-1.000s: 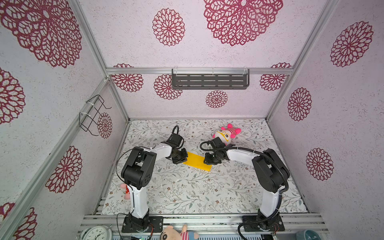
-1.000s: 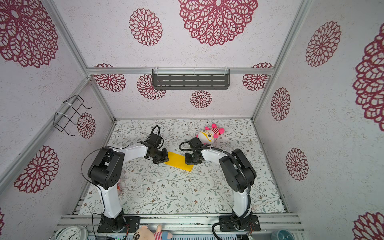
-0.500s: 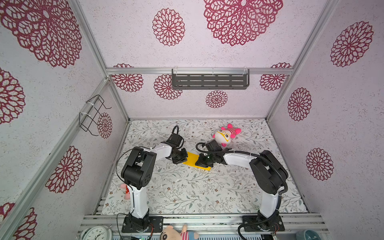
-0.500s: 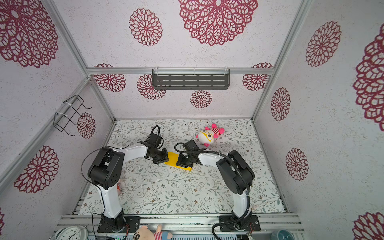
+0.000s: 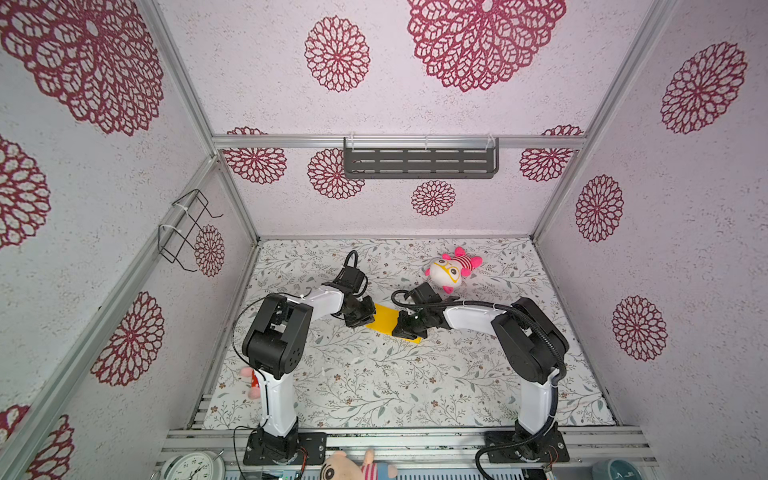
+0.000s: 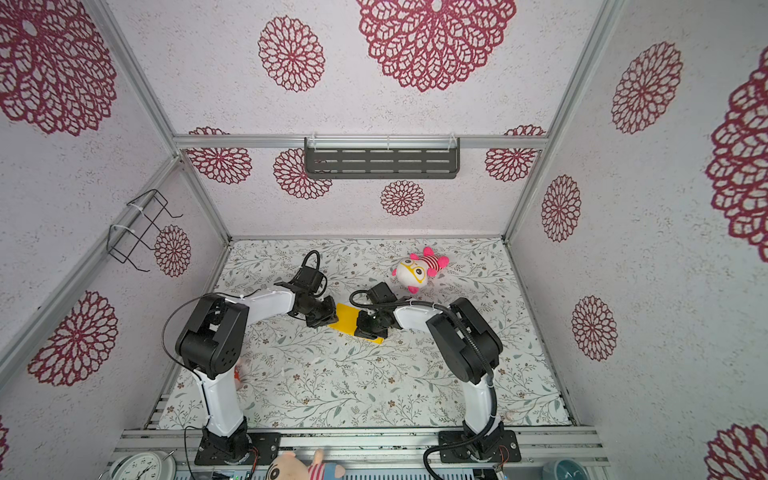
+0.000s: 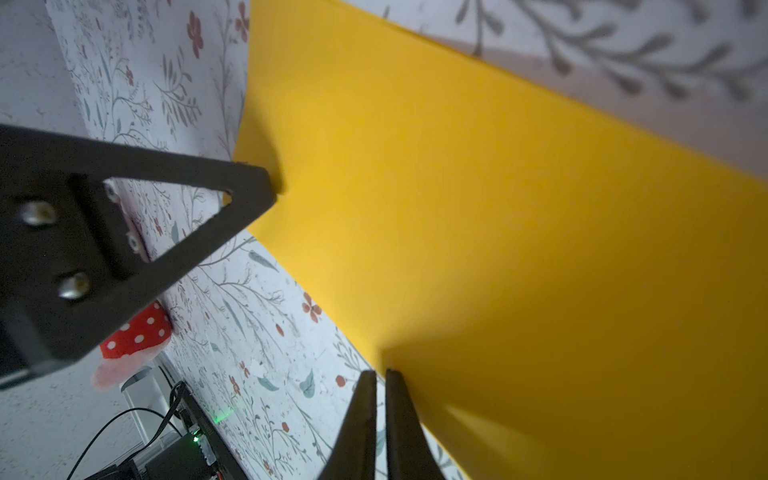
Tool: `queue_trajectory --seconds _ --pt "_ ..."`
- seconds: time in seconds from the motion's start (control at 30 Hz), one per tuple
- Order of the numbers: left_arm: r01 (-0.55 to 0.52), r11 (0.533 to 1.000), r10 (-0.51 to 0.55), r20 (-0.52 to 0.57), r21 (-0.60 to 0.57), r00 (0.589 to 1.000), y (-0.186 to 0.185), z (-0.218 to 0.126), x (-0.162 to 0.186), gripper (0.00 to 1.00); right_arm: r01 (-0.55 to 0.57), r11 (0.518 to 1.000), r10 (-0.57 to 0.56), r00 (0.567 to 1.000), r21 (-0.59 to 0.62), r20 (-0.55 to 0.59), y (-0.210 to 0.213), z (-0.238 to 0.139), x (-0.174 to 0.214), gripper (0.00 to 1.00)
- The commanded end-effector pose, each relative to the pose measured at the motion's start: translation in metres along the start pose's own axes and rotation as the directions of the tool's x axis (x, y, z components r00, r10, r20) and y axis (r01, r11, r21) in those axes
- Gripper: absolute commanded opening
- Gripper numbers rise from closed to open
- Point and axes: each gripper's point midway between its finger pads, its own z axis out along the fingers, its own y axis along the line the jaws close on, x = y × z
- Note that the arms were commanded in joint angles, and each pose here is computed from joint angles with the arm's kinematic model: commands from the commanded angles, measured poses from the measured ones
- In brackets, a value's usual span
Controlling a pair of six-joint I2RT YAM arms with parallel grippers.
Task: Fold a paper plane with a square sheet of paper (pick it up from the middle)
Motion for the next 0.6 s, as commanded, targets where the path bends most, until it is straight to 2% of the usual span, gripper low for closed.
queue_trajectory --seconds 0.0,0.1,0.27,0.57 --pt "-0.037 0.996 0.036 0.011 0.077 0.999 -0.025 -0.015 -0.004 0.11 0.015 1.000 -0.015 1.000 0.025 -0.019 -0.003 0.003 0.003 0.11" --pt "-0.061 0.990 0.061 0.009 0.128 0.998 -0.040 -0.022 0.000 0.13 0.016 0.999 -0.015 1.000 0.039 -0.022 -0.006 0.004 0.003 0.11" --pt "-0.067 0.985 0.070 -0.017 0.159 0.997 -0.040 -0.019 0.019 0.13 0.019 0.999 -0.018 1.000 0.046 -0.018 -0.008 0.004 0.003 0.11" --pt "-0.069 0.994 0.073 -0.049 0.082 0.996 -0.023 -0.004 0.033 0.09 0.020 0.998 -0.019 1.000 0.054 -0.025 -0.010 0.006 0.003 0.11"
